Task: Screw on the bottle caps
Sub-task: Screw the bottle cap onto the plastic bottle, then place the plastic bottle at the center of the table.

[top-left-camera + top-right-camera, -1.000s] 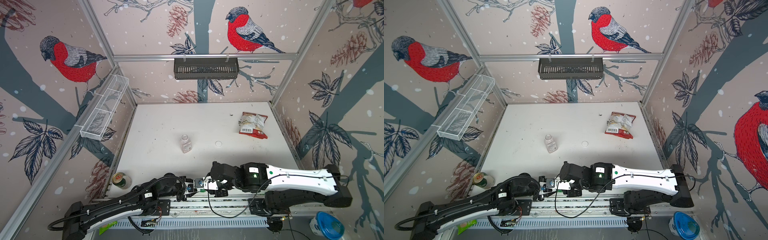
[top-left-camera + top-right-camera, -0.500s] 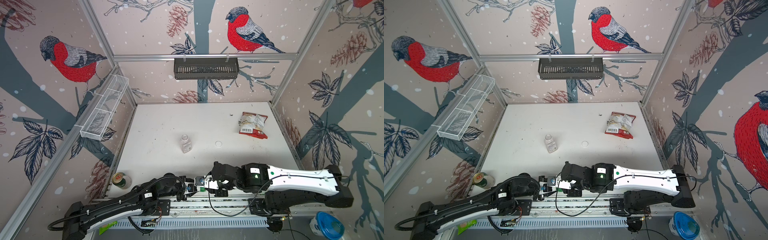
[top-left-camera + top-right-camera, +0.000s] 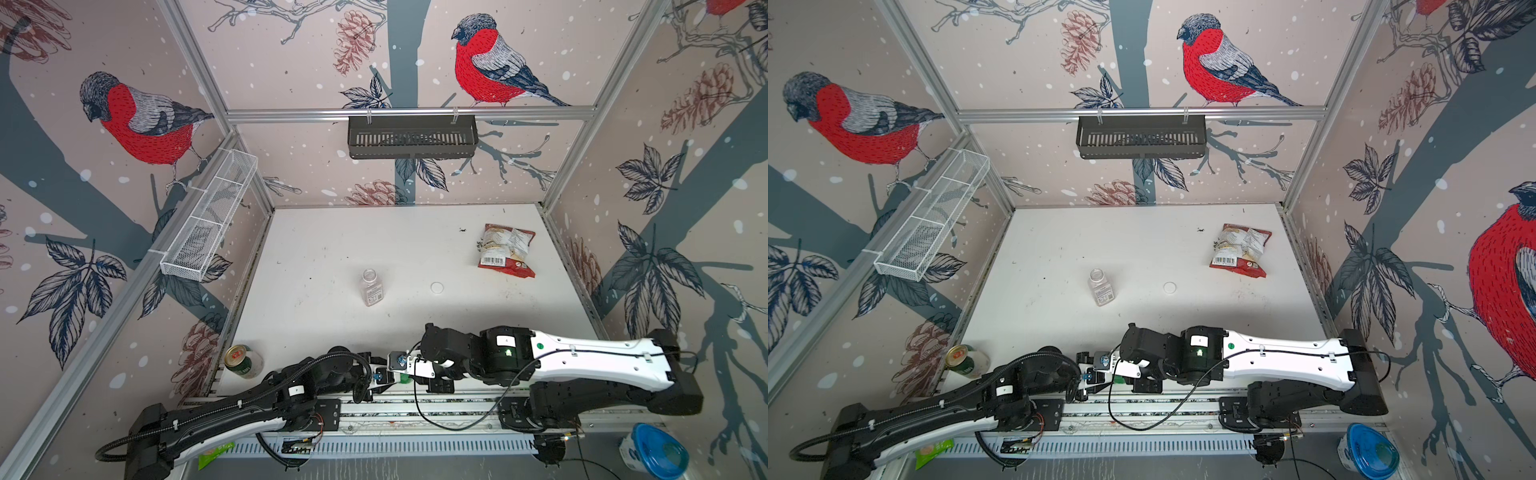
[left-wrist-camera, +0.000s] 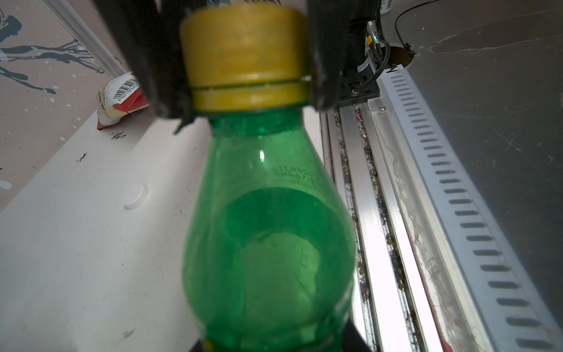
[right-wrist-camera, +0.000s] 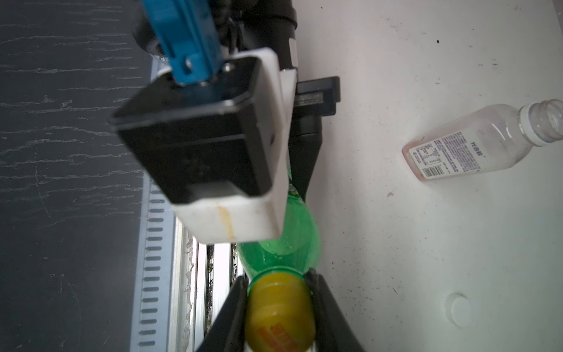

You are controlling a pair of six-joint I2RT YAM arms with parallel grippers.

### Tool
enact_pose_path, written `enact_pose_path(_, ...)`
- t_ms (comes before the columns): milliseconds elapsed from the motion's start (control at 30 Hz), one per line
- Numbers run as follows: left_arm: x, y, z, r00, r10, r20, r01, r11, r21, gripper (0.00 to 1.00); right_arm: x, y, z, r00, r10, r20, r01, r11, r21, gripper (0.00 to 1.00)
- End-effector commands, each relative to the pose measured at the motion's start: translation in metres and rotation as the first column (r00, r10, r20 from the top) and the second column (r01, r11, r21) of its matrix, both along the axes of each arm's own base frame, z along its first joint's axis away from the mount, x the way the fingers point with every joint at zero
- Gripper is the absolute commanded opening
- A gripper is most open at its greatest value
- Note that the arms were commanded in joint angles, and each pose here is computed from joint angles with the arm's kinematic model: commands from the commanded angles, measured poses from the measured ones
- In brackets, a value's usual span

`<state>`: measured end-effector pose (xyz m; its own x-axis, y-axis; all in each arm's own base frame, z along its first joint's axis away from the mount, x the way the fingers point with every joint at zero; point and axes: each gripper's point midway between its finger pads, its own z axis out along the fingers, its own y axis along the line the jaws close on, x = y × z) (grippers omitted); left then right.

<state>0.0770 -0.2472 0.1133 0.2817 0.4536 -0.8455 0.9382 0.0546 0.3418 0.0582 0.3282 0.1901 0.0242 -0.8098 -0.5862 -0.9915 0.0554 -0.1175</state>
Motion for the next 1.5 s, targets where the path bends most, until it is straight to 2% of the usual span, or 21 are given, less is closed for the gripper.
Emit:
enact_pose_path(0,-0.002,-0.008,0.02,0.999,-0.026,0.033,0.028,0.997,-0.076,0.03,0.01,-0.007,-0.002,0.998,-0.069,0.003,0.069,0.997,-0.018,0.47)
enact_pose_path(67,-0.002,-0.007,0.019,0.999,-0.027,0.032,0.029,0.997,-0.074,0.03,0.011,-0.009,0.0,0.997,-0.073,-0.005,0.073,0.997,-0.009,0.54)
enact_pose_path(133,-0.002,-0.007,0.02,0.999,-0.027,0.033,0.029,0.997,-0.075,0.04,0.01,-0.01,0.002,0.998,-0.062,-0.005,0.062,0.998,0.011,0.56)
enact_pose_path(333,-0.002,-0.007,0.02,0.999,-0.027,0.033,0.03,0.997,-0.077,0.03,0.002,-0.006,0.009,1.0,-0.027,-0.013,0.028,0.997,0.067,0.5)
enact_pose_path(567,-0.002,-0.007,0.019,0.999,-0.029,0.03,0.031,0.997,-0.074,0.04,0.001,0.002,0.012,1.0,-0.025,-0.008,0.026,0.997,0.075,0.54)
enact_pose_path(967,-0.002,-0.007,0.02,0.999,-0.026,0.032,0.028,0.997,-0.077,0.05,0.0,0.001,0.01,1.0,-0.02,0.009,0.02,0.999,0.049,0.23)
enact_pose_path(1133,-0.002,-0.007,0.021,0.999,-0.024,0.034,0.027,0.996,-0.079,0.2,0.009,-0.002,0.009,0.998,-0.054,0.036,0.053,0.998,0.037,0.14)
enact_pose_path(1300,0.0,-0.007,0.024,0.999,-0.013,0.041,0.017,0.996,-0.091,0.41,0.02,-0.009,0.006,0.996,-0.09,0.023,0.09,0.996,0.012,0.1)
enact_pose_path(1467,0.002,-0.007,0.028,0.999,-0.005,0.045,0.01,0.994,-0.108,0.55,0.029,-0.013,0.007,0.992,-0.127,-0.001,0.127,0.992,0.011,0.08)
